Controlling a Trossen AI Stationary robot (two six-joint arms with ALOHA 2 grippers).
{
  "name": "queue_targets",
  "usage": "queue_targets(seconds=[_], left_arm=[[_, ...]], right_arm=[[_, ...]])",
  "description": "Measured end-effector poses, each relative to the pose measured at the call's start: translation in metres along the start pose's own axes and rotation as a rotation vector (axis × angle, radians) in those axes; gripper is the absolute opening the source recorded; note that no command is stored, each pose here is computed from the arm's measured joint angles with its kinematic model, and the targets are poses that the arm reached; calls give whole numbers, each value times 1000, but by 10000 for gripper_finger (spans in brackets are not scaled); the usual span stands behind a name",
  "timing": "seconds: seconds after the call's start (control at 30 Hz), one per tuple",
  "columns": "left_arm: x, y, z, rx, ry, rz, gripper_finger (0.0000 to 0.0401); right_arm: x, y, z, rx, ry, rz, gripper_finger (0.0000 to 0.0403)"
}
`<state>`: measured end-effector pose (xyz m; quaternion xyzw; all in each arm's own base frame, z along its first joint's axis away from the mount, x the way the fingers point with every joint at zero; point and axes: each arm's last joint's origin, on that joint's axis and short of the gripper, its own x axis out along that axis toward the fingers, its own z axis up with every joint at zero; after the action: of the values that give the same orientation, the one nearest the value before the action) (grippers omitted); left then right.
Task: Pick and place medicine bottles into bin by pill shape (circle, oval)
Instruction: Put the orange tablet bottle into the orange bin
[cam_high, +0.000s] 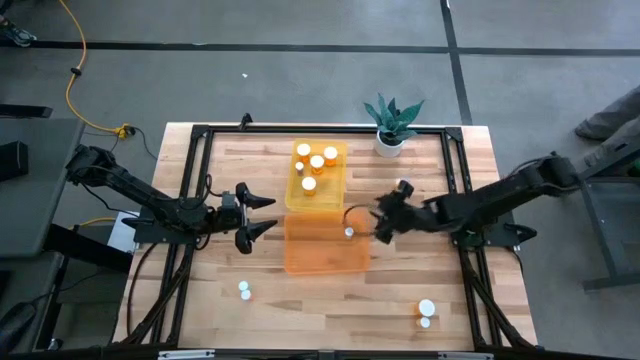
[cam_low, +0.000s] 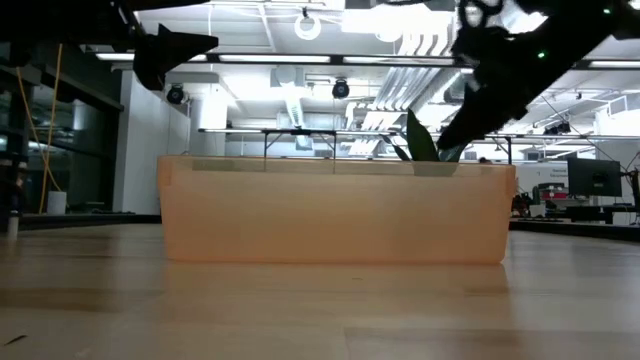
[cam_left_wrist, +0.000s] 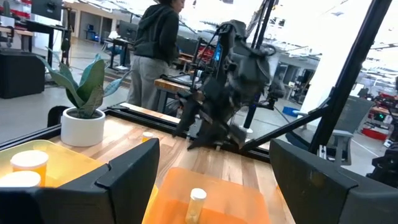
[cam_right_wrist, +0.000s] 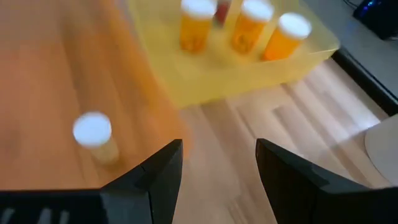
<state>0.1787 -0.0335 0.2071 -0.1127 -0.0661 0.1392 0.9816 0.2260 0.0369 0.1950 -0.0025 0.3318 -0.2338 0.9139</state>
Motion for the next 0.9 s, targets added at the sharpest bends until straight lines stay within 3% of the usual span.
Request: queue_targets(seconds=[0.17,0.27,0.47,0.9], left_arm=[[0,0,1,-3,-6,0,291],[0,0,1,-3,-6,0,291],[0,0,1,-4,-6,1,291],[0,0,1,-3,-6,3,291]], right_arm=[[-27,-25,-6,177,-222,23,197],[-33,-37,-17,300,-286,-77,197],[-22,-45,-46,489,-249,-307,197],[20,-54,-66,571,-113,-526,197]])
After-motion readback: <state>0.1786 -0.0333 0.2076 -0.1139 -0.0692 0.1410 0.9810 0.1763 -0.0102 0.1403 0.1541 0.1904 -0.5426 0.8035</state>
